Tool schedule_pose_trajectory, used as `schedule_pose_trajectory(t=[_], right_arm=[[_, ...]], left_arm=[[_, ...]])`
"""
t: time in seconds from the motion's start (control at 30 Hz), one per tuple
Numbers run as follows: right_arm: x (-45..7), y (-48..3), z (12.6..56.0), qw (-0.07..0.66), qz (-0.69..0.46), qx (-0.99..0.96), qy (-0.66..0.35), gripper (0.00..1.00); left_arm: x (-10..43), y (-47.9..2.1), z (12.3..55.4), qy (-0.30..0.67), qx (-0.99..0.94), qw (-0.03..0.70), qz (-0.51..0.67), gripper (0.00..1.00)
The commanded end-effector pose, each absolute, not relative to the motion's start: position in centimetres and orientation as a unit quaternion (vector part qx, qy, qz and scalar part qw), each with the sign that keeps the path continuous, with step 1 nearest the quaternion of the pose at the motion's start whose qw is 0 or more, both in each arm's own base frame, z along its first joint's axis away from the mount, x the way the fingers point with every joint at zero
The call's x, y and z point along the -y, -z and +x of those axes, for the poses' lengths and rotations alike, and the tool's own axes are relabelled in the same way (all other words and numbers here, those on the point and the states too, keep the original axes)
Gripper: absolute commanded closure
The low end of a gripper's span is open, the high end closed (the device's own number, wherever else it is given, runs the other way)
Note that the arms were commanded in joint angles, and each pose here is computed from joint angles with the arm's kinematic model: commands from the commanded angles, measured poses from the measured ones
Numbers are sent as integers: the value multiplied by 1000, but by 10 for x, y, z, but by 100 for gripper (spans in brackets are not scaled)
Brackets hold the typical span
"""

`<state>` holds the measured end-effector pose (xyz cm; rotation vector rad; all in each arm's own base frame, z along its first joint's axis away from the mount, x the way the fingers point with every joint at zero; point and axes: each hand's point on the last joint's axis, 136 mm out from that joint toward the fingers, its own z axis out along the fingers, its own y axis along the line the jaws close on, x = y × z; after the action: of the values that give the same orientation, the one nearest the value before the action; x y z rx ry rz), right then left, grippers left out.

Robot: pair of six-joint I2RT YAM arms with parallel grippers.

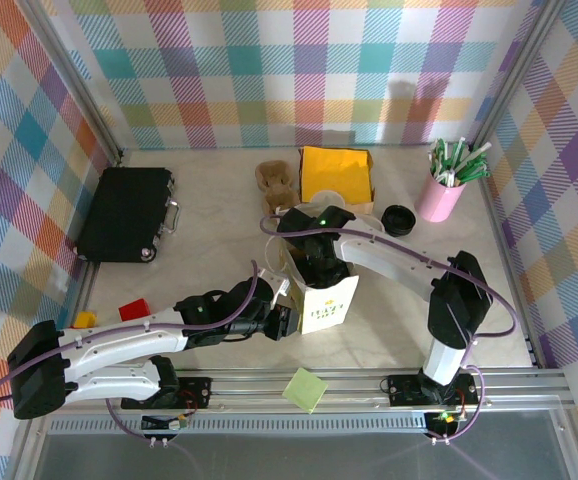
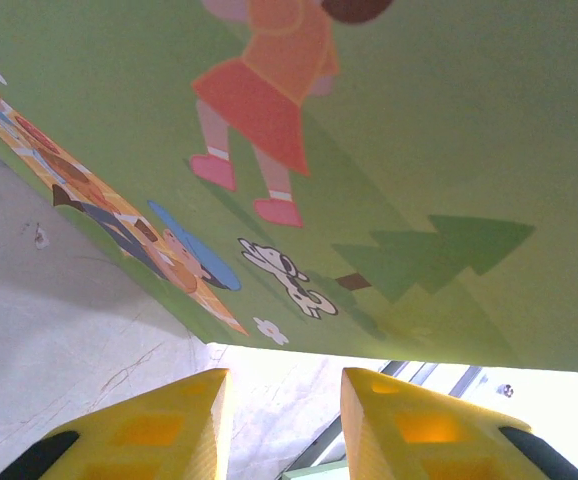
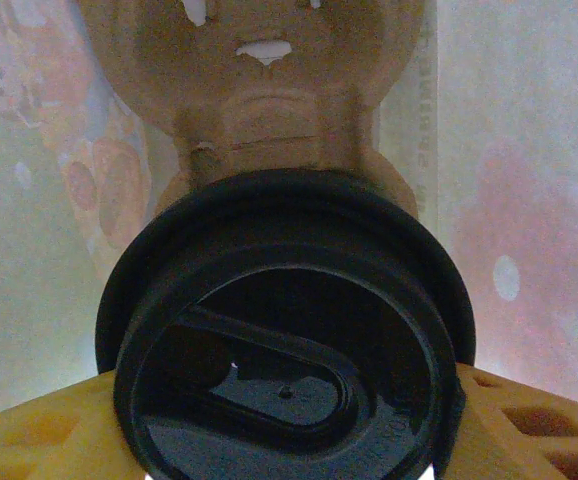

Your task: Pack the takeout coffee

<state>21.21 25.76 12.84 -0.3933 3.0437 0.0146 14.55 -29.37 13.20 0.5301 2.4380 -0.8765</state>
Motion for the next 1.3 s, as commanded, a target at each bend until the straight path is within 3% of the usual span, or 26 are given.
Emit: schedule_pose_trajectory(t=[0.0, 1.27], right_arm=[[-253, -104, 202, 3, -126, -992, 15, 64], [-250, -72, 194, -18, -116, -993, 20, 63]], left_arm=[[296, -136, 145, 317, -891, 252, 204, 66], [292, -132, 146, 310, -895, 254, 197, 67]])
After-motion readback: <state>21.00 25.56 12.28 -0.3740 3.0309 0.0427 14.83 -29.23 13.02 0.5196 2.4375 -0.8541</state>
